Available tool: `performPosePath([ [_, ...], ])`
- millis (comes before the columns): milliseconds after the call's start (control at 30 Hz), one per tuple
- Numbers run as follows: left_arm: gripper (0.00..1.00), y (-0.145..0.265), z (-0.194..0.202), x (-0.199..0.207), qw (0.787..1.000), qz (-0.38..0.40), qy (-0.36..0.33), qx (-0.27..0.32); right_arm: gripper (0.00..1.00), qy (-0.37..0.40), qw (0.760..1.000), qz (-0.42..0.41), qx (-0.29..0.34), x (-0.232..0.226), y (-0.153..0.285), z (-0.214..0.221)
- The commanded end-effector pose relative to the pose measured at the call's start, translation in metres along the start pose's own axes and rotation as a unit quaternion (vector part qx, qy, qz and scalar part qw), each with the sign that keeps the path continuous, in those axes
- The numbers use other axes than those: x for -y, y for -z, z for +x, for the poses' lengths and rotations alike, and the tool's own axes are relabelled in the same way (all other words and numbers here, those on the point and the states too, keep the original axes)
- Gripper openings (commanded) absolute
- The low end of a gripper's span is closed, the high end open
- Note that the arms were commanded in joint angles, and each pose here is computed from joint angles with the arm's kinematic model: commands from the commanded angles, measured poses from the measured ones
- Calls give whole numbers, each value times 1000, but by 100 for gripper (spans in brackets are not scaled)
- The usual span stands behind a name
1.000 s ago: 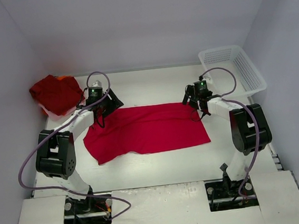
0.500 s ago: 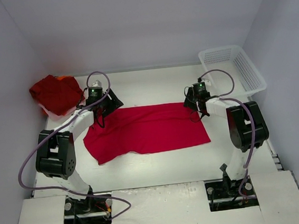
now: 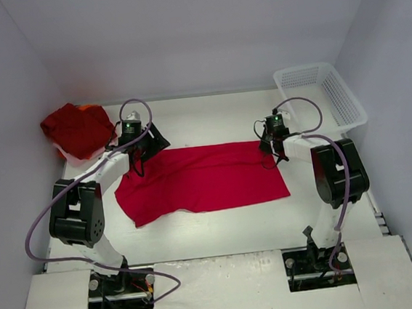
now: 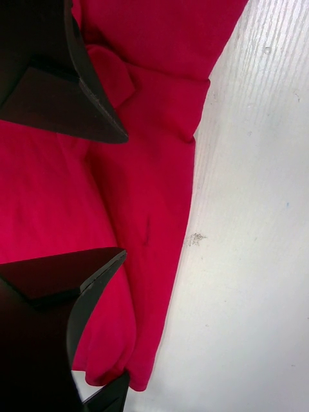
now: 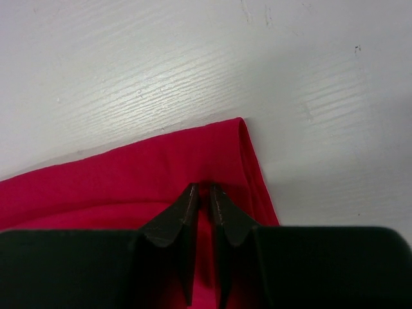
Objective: Fold and stack the t-shirts
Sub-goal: Fold the tshirt
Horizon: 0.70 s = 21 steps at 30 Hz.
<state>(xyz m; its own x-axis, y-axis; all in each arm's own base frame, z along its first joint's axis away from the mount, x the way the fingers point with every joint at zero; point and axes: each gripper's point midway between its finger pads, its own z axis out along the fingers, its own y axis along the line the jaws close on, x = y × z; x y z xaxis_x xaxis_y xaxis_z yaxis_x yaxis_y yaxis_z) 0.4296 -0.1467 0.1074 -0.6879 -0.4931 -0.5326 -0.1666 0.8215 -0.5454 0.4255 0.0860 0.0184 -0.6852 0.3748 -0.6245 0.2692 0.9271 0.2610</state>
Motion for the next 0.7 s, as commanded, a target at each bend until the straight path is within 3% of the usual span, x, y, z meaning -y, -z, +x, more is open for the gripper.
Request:
performPosePath([
  [0,60,18,-24,21,998,31,-15,44,9,-9,999,-13,40,-8,12,-27],
  [367,60,26,-25,23,998,35,-13,51,1,5,998,-18,63,-6,51,-41],
  [667,60,41,-19,20,998,29,-13,46,0,17,998,-19,50,7,80,-15],
])
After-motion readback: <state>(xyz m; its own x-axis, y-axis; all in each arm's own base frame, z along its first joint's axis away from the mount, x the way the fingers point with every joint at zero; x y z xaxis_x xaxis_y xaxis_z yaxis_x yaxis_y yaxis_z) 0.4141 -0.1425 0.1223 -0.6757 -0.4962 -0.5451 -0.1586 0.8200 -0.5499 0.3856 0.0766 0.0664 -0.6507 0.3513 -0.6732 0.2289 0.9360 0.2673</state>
